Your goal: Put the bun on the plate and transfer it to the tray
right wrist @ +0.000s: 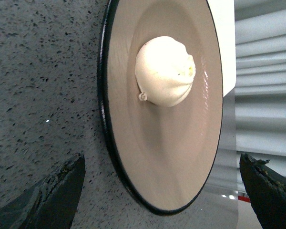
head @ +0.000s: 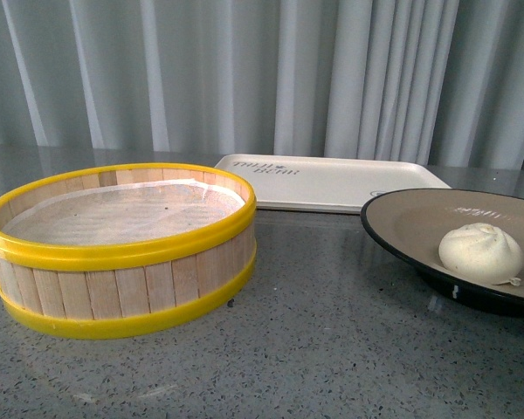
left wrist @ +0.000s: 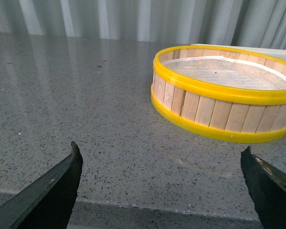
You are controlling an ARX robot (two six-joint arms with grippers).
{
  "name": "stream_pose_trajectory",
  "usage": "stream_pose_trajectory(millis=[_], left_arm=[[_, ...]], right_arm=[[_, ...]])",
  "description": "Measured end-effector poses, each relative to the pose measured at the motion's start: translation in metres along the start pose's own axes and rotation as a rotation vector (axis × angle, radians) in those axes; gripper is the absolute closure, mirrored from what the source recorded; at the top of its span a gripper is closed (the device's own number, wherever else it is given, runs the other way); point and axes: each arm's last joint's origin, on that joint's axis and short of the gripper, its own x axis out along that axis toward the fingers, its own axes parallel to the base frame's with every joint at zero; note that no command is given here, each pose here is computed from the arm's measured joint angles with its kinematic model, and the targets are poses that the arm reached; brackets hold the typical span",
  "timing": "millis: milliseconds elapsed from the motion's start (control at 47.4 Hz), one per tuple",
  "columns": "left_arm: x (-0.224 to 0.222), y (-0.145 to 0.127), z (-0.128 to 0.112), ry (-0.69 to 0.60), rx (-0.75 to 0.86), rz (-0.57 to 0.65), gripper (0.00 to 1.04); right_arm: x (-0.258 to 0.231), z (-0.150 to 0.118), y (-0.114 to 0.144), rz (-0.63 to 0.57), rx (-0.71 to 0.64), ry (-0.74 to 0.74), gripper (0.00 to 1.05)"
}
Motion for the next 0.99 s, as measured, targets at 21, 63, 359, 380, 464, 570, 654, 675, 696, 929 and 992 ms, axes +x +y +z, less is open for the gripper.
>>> stream_pose_trajectory(millis=[21, 63, 359, 380, 464, 570, 654, 675, 696, 929, 992], left_arm=[[0.0, 0.0, 0.0, 0.0, 0.0, 0.0, 0.07], [0.0, 0.0, 0.0, 0.0, 0.0, 0.0, 0.07], [0.0, 0.0, 0.0, 0.0, 0.0, 0.0, 0.07], [0.0, 0.0, 0.0, 0.0, 0.0, 0.0, 0.07], [0.0, 0.0, 0.0, 0.0, 0.0, 0.0, 0.07], [0.0, 0.0, 0.0, 0.0, 0.0, 0.0, 0.07], [0.0, 0.0, 0.0, 0.0, 0.0, 0.0, 0.07], [0.0, 0.0, 0.0, 0.0, 0.0, 0.0, 0.07], [0.0, 0.0, 0.0, 0.0, 0.0, 0.0, 0.07], [0.0, 0.0, 0.0, 0.0, 0.0, 0.0, 0.07], [0.0, 0.0, 0.0, 0.0, 0.0, 0.0, 0.07]], right_arm=[[0.002, 0.0, 0.0, 0.003, -0.002, -0.005, 0.08], [0.006, 0.0, 0.0, 0.004, -0.004, -0.006, 0.08], [0.022, 0.0, 0.002, 0.009, -0.04, -0.02, 0.08], [0.023, 0.0, 0.002, 0.009, -0.043, -0.021, 0.08], [0.027, 0.0, 0.003, 0.012, -0.053, -0.023, 0.08], [0.032, -0.001, 0.004, 0.018, -0.076, -0.018, 0.08], [0.033, -0.001, 0.005, 0.023, -0.081, -0.016, 0.08], [0.033, -0.002, 0.005, 0.023, -0.082, -0.015, 0.08], [0.033, -0.001, 0.005, 0.02, -0.084, -0.016, 0.08], [0.037, -0.006, 0.006, 0.023, -0.081, -0.004, 0.37], [0.037, -0.007, 0.007, 0.03, -0.077, 0.0, 0.46]])
